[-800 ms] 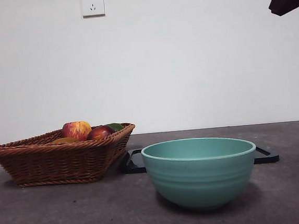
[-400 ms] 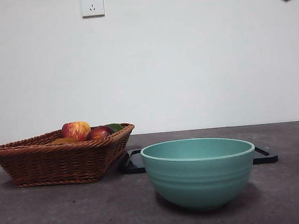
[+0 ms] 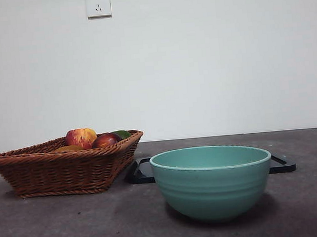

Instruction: Pick up the wifruite, put it on the bowl, pick up the plate, put it on desk

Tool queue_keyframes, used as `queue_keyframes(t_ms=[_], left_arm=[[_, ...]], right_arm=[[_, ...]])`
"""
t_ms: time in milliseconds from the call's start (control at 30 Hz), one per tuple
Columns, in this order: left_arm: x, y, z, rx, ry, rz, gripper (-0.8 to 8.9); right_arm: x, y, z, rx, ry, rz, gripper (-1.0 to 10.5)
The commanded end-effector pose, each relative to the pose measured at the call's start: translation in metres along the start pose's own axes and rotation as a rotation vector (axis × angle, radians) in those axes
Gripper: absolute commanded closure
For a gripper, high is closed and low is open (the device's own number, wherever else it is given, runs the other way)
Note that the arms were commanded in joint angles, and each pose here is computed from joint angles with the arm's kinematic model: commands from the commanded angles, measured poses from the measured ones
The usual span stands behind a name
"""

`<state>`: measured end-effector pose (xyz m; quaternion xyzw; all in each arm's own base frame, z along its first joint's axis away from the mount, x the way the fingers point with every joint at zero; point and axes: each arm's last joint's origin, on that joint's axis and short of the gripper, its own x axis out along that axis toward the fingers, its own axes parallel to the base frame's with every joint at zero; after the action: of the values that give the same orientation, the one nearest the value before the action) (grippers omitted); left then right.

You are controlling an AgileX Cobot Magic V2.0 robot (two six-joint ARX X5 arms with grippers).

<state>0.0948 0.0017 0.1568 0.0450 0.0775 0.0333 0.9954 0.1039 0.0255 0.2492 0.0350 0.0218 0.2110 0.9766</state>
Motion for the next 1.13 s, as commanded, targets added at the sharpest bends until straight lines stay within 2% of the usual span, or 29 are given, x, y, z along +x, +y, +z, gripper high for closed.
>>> queue_keyframes(t_ms=[33, 200, 400, 700, 1133], left_arm=[[0.002, -0.001, -0.007, -0.008, 0.026, 0.002, 8.05], [0.002, -0.001, -0.007, -0.008, 0.026, 0.002, 8.05], [0.002, -0.001, -0.007, -0.008, 0.026, 0.002, 8.05], [0.002, -0.001, -0.007, -0.008, 0.026, 0.002, 8.05], [0.002, -0.001, -0.007, -0.008, 0.026, 0.002, 8.04]], right_arm=[[-0.004, -0.006, -0.028, -0.004, -0.023, -0.070, 9.4], [-0.009, -0.012, -0.063, 0.021, -0.048, -0.164, 9.4], [-0.010, -0.014, -0.085, 0.031, -0.017, -0.186, 9.4], [-0.011, -0.016, -0.099, 0.065, 0.118, -0.222, 9.4], [-0.010, -0.015, -0.097, 0.063, 0.099, -0.213, 9.4]])
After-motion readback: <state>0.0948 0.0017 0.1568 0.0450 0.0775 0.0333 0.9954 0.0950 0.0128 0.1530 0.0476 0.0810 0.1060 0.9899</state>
